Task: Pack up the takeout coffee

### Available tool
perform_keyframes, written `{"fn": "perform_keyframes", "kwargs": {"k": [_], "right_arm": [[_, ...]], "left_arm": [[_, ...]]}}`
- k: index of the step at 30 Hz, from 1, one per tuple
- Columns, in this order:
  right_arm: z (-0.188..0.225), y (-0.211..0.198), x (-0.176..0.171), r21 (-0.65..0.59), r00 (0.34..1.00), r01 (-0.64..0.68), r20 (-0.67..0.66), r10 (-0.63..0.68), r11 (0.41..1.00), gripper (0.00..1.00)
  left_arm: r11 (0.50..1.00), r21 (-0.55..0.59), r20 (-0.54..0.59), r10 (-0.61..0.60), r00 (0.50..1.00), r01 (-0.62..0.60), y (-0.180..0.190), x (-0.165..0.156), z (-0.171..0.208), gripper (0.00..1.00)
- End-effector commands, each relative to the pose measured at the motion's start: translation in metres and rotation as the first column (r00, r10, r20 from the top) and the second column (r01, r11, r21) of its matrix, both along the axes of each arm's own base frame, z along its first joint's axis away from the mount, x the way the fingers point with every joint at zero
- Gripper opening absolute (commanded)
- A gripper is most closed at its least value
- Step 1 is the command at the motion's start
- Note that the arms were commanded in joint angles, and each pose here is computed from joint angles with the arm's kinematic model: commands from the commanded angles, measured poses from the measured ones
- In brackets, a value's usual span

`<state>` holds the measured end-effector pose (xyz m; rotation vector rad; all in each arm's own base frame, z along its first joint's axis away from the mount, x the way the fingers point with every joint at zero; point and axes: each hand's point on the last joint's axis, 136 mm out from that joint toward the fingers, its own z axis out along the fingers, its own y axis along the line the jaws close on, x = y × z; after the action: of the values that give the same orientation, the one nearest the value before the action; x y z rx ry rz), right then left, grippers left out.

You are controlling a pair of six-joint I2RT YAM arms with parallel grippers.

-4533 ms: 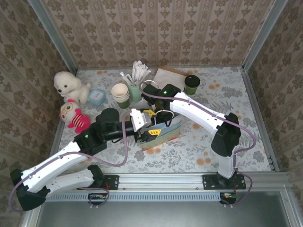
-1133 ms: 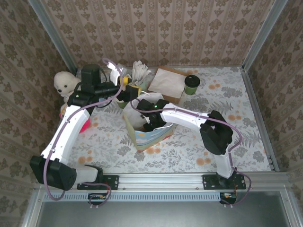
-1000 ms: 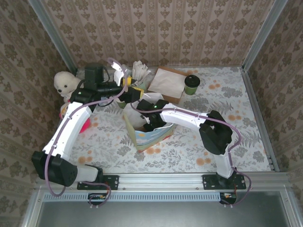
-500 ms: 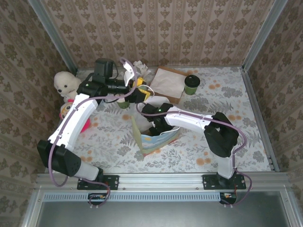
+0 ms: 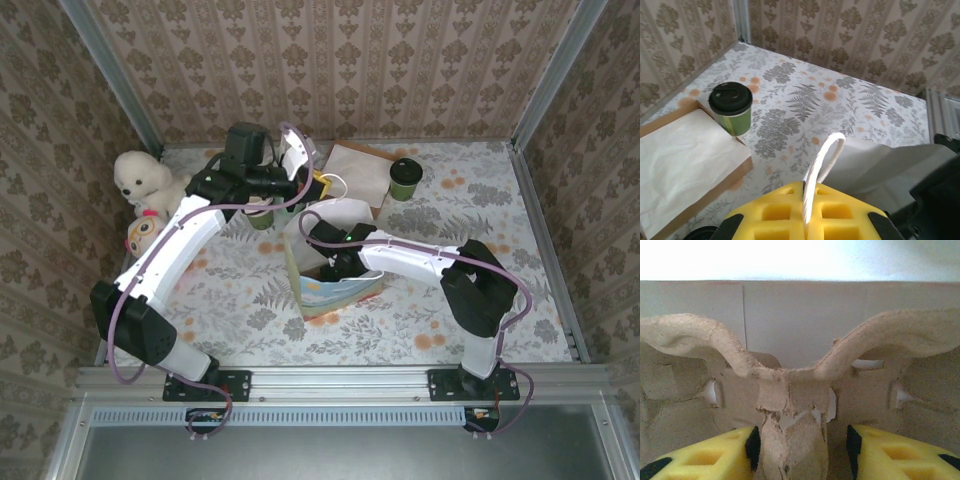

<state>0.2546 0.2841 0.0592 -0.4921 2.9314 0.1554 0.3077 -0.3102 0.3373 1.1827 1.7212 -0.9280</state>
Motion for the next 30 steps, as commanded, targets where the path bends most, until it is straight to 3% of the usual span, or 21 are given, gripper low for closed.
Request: {"fn": "perform_keyframes", "kwargs": {"k": [1,8,13,16,19,23,26,30], "right_arm": [[0.022,0.005,0.009,0.027,0.997,-0.044,0.062,0.042,0.999,0.62],[0.067,0.012,0.013,0.106,0.976,-0.159,0.167,0.140,0.982,0.80],[0.084,0.023,0.007,0.148,0.929,-0.330,0.227,0.292,0.932,0.82],[0.093,0.033,0.000,0.163,0.858,-0.491,0.263,0.442,0.856,0.81],[0.095,0.029,-0.001,0.094,0.778,-0.608,0.268,0.568,0.788,0.78],[0.092,0.024,-0.013,0.041,0.617,-0.775,0.271,0.739,0.631,0.78],[0.101,0.021,-0.015,-0.018,0.512,-0.839,0.314,0.799,0.544,0.77],[0.111,0.003,-0.018,-0.058,0.421,-0.887,0.304,0.855,0.458,0.77]], "left_arm": [[0.996,-0.007,0.001,0.092,0.996,-0.092,0.001,0.018,0.000,0.00],[0.996,-0.025,-0.008,0.080,0.997,-0.081,0.000,0.018,0.000,0.00],[0.998,-0.047,-0.006,0.039,0.999,-0.039,-0.003,0.015,0.004,0.00],[0.998,-0.064,-0.014,-0.027,1.000,0.026,-0.008,0.008,0.006,0.00],[0.994,-0.082,-0.021,-0.074,0.997,0.072,-0.013,0.003,0.008,0.00],[0.990,-0.094,-0.016,-0.111,0.994,0.109,-0.015,-0.001,0.009,0.00],[0.987,-0.094,-0.002,-0.133,0.991,0.132,-0.015,-0.004,0.008,0.00],[0.983,-0.095,0.017,-0.155,0.988,0.155,-0.015,-0.006,0.009,0.00]]}}
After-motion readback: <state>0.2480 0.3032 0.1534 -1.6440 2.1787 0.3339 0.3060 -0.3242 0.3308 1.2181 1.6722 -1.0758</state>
